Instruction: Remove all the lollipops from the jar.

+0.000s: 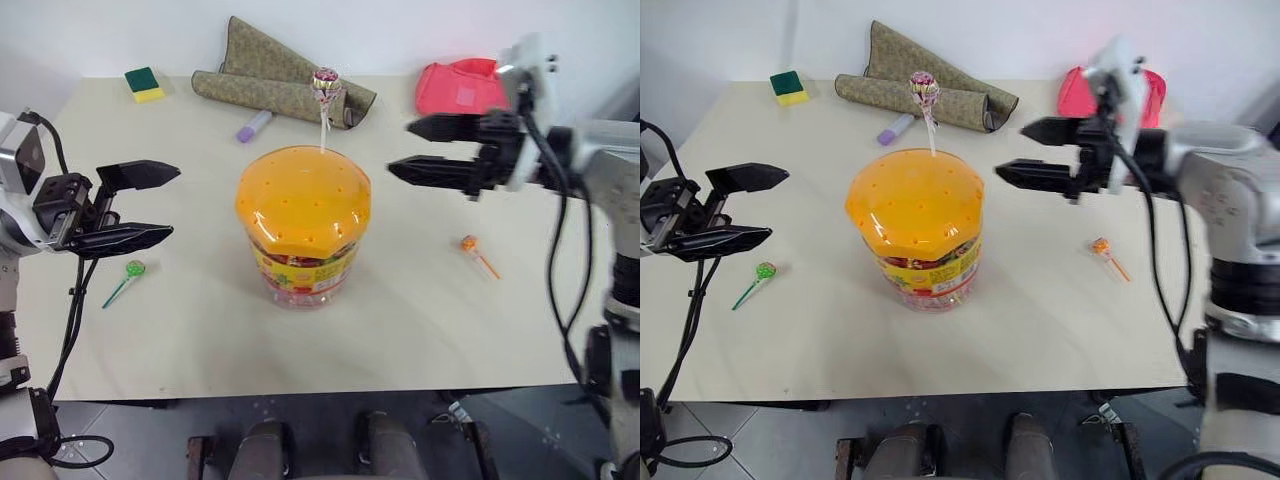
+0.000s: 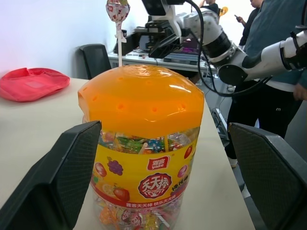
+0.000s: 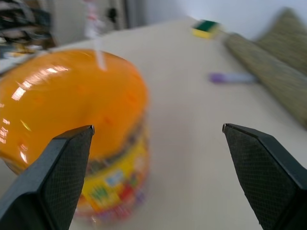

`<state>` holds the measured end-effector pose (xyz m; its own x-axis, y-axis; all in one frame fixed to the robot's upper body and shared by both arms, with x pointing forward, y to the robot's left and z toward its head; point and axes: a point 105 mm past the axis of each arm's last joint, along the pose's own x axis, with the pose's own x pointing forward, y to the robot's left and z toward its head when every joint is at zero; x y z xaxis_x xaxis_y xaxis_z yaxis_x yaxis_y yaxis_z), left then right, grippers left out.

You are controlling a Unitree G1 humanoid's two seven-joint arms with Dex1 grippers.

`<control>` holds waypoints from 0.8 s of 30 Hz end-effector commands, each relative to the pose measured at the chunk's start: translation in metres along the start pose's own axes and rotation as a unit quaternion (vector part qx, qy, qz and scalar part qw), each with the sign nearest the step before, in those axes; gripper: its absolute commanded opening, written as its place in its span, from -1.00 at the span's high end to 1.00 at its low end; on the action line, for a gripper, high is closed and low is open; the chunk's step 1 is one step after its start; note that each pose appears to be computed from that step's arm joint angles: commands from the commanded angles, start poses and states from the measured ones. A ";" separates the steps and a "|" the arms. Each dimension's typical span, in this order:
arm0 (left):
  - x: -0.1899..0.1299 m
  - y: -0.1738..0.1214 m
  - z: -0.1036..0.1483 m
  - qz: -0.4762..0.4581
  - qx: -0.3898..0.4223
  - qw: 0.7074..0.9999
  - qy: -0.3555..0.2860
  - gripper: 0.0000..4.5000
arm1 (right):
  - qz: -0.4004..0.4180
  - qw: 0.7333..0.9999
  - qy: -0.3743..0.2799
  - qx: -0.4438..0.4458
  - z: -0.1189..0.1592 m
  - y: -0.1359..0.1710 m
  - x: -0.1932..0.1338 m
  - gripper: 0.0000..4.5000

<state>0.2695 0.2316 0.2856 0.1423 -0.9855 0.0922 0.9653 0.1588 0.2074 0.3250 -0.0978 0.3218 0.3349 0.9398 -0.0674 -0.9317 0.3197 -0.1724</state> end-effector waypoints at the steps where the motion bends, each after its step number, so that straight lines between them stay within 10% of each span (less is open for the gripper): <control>1: -0.006 -0.011 0.013 -0.016 0.032 0.999 0.004 -1.00 | 0.053 0.997 -0.040 -0.041 0.022 0.008 0.015 -0.99; 11: -0.012 -0.021 0.013 0.007 0.034 0.999 0.006 -1.00 | 0.117 0.987 -0.087 -0.068 0.044 0.017 0.044 -0.92; 24: -0.009 -0.022 0.010 0.010 0.035 0.999 -0.002 -1.00 | 0.117 0.985 -0.103 -0.080 0.060 0.017 0.055 0.95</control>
<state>0.2495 0.2398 0.2811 0.1798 -0.9793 0.0932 0.9550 0.1965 0.2220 0.3273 -0.0333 0.3549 0.0791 0.9961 0.0380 -0.9623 0.0863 -0.2578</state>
